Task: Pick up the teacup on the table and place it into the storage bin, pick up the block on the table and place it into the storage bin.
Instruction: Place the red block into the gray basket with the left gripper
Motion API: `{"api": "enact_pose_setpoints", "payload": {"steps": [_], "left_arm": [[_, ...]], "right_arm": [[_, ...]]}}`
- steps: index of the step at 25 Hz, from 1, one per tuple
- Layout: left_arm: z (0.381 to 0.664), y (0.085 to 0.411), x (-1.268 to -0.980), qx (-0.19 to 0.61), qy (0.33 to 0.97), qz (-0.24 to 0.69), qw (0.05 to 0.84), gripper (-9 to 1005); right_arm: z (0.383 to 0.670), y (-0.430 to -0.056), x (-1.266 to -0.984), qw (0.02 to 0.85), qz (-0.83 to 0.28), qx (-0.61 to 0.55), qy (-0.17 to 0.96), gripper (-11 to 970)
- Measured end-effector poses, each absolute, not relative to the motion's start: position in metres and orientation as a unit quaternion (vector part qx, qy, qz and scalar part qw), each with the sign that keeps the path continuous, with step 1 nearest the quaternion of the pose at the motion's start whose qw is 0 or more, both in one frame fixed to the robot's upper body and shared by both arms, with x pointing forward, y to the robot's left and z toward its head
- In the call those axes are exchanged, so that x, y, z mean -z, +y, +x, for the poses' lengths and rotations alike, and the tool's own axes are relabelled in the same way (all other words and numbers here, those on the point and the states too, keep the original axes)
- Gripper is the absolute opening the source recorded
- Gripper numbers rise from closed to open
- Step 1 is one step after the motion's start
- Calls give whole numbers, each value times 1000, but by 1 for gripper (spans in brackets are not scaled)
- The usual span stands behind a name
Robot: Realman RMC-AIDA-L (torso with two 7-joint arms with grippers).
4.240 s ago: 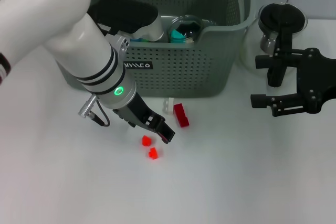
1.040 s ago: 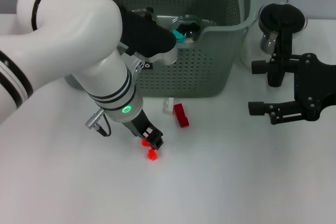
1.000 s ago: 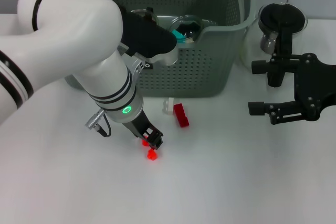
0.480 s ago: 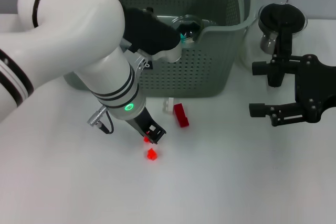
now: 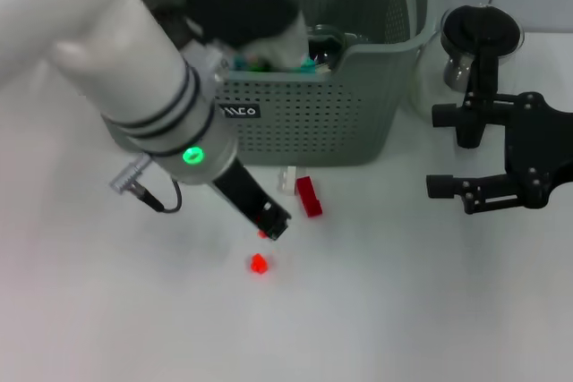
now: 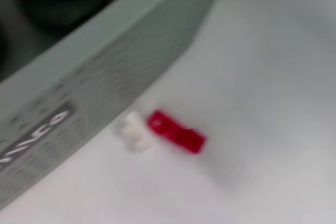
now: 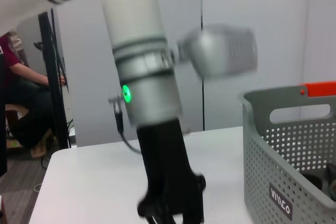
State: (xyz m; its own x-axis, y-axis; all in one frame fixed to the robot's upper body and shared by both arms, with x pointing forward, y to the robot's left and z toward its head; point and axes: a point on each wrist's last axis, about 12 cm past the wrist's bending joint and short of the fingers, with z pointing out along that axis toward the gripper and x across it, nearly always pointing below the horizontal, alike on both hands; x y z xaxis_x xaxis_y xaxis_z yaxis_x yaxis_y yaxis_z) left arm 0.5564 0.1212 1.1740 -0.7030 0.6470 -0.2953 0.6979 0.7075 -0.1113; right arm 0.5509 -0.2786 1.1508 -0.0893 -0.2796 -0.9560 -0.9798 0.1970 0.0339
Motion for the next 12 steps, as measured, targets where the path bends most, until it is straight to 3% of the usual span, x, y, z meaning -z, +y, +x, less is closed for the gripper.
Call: {"api": "enact_pose_setpoints", "payload": {"steps": [3, 7, 12], "left_arm": [[555, 133, -1206, 154, 903, 368, 163, 186], [574, 165, -1257, 221, 869, 339, 283, 186], [607, 188, -1269, 224, 859, 304, 347, 187]], "right_arm": [[551, -280, -1151, 453, -499, -387, 629, 927], [548, -283, -1149, 451, -495, -390, 633, 927], [545, -283, -1148, 450, -487, -397, 635, 927]]}}
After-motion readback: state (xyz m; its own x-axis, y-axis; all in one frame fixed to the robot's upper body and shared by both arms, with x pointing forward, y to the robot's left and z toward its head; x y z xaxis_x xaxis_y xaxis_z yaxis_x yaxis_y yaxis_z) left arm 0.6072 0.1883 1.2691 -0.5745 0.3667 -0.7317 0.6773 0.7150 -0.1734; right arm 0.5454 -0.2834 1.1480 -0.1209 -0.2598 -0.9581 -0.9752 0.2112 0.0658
